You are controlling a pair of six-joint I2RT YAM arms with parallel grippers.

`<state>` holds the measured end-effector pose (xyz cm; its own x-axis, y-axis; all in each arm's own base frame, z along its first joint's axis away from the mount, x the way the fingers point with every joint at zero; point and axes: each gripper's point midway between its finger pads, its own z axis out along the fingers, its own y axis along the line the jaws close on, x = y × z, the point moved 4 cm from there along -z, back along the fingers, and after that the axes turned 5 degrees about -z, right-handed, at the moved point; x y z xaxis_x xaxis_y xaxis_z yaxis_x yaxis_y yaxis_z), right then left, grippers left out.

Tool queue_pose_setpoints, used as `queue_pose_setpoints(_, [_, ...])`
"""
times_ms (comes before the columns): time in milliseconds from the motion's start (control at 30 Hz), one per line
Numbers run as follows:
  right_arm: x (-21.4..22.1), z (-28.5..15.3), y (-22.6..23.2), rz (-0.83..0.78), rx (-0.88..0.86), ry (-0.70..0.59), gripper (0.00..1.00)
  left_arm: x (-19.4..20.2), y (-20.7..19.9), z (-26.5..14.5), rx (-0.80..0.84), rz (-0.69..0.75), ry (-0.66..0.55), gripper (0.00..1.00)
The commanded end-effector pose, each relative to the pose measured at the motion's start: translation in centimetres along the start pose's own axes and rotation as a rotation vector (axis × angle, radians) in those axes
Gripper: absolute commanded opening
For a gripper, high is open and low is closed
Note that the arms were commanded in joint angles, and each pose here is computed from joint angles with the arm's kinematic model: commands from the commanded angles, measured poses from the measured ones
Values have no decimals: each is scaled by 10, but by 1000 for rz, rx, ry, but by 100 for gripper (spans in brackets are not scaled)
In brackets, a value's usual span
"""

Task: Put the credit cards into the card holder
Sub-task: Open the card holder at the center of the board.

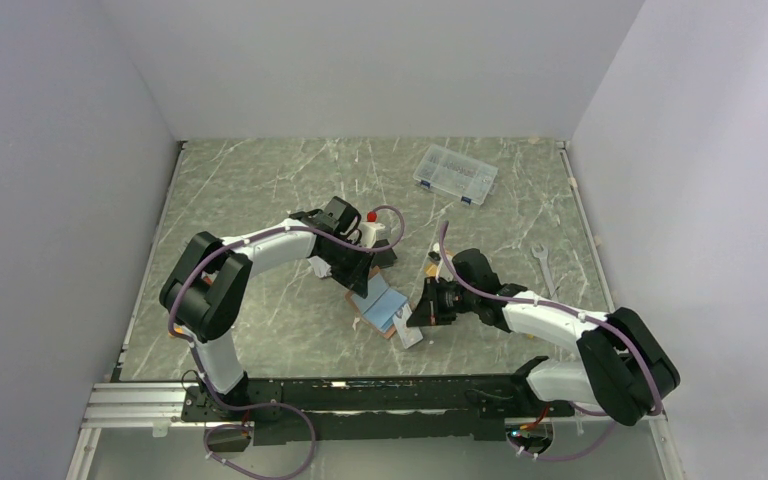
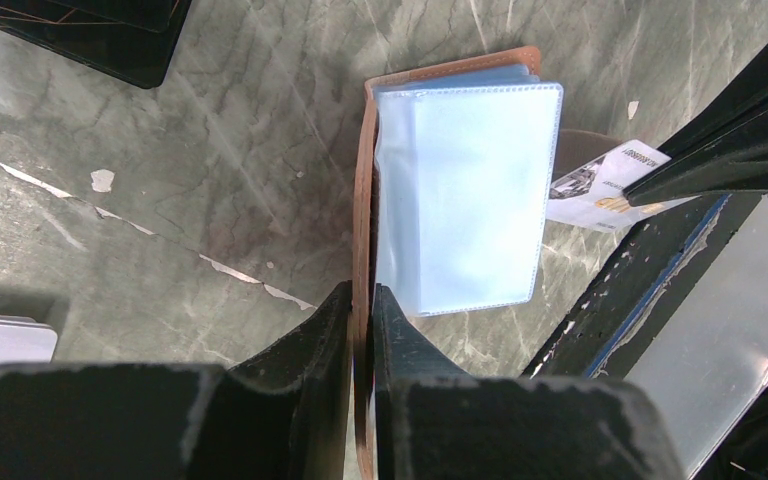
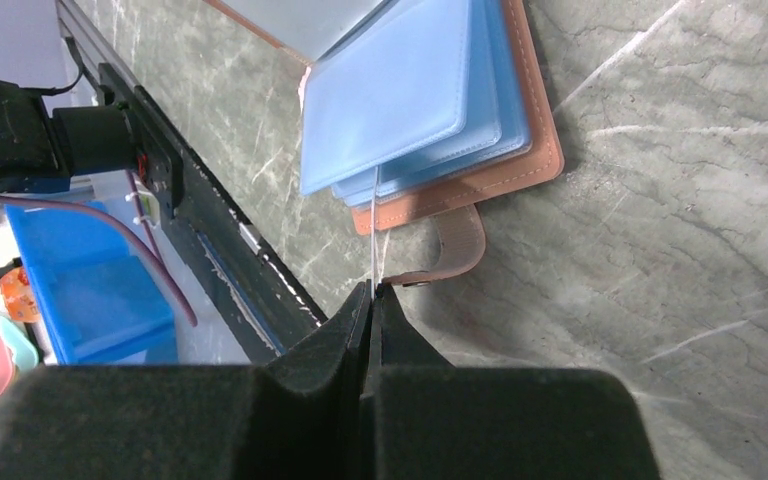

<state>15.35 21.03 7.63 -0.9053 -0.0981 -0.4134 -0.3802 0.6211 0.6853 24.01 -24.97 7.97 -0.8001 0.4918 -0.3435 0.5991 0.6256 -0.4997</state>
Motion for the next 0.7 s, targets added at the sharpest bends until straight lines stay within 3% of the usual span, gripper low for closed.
queue_pose_setpoints(0, [-17, 0, 10, -36, -40, -57, 0, -7, -5, -4, 14, 19, -19, 14])
queue_pose_setpoints(400, [-35, -1, 21, -67, -60, -79, 0, -8, -6, -5, 16, 22, -25, 15])
queue_pose_setpoints(667, [-48, 7, 22, -70, -65, -75, 0, -8, -9, -7, 23, -3, -24, 23])
